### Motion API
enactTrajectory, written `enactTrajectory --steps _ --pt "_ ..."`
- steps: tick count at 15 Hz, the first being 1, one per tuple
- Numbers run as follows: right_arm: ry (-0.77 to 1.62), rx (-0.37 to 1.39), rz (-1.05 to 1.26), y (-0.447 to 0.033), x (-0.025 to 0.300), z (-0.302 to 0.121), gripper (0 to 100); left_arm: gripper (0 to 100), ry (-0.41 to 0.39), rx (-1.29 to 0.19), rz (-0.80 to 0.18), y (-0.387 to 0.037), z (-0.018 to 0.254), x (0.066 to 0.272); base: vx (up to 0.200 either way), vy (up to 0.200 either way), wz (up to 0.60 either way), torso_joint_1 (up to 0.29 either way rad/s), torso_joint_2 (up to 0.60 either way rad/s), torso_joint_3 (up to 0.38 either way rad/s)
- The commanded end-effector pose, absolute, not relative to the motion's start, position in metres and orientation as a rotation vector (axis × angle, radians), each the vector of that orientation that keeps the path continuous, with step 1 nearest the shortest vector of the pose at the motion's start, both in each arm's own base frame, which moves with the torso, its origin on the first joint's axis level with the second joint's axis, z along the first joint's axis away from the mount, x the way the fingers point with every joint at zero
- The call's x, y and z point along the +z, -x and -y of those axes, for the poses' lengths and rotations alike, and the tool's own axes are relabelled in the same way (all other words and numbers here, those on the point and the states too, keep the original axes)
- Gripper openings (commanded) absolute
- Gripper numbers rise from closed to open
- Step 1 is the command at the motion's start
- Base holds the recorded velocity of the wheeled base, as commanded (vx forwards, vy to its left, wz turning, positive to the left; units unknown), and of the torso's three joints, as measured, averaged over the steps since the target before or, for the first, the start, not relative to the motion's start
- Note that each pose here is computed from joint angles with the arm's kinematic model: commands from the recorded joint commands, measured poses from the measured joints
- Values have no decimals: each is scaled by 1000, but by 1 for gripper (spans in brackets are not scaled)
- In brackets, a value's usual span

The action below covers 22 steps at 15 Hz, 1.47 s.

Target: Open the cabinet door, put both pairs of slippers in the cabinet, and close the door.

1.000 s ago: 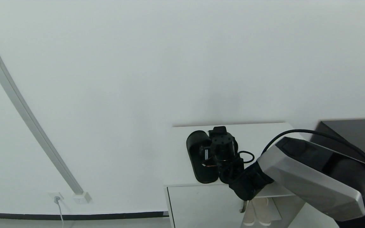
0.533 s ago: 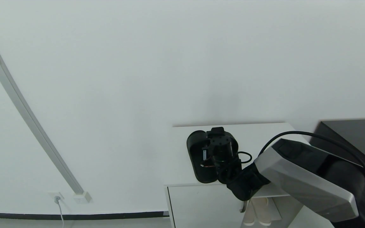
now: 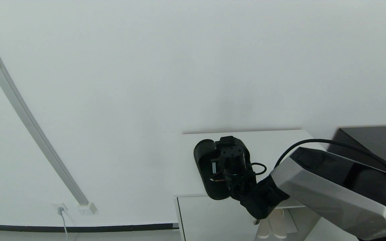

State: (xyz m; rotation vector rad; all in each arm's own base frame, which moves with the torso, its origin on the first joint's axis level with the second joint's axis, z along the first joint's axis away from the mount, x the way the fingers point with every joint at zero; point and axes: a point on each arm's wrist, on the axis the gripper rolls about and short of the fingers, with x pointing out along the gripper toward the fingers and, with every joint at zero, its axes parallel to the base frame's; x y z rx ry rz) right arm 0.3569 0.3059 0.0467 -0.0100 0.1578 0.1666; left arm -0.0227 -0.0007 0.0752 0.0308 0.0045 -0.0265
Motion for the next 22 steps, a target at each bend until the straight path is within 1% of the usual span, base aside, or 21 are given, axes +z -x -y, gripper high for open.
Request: enactTrajectory --steps 1,2,5,8,9,10,12,18,22 --pt "-12 199 -128 -329 84 -298 0 0 -29 -28 -4 23 1 75 0 0 0 0 0 0" --pt "-17 225 -127 -315 92 -290 0 0 -31 -28 -4 23 1 75 0 0 0 0 0 0" --pt "-22 392 -146 -275 94 -257 0 0 -31 -29 -4 23 1 75 0 0 0 0 0 0" --pt "-24 441 -155 -252 105 -232 0 0 -32 -29 -4 23 1 75 0 0 0 0 0 0" --pt "-29 483 -150 -237 118 -219 0 0 -32 -29 -4 23 1 75 0 0 0 0 0 0" --pt "-25 499 -158 -232 125 -215 0 0 -31 -29 -4 23 1 75 0 0 0 0 0 0" --pt "2 496 -208 -229 127 -211 0 0 -31 -29 -4 23 1 75 0 0 0 0 0 0" --pt "24 487 -244 -231 115 -211 0 0 -28 -29 -4 23 1 75 0 0 0 0 0 0" --pt "40 488 -246 -232 113 -212 0 0 -28 -29 -4 23 1 75 -200 0 0 4 0 2"
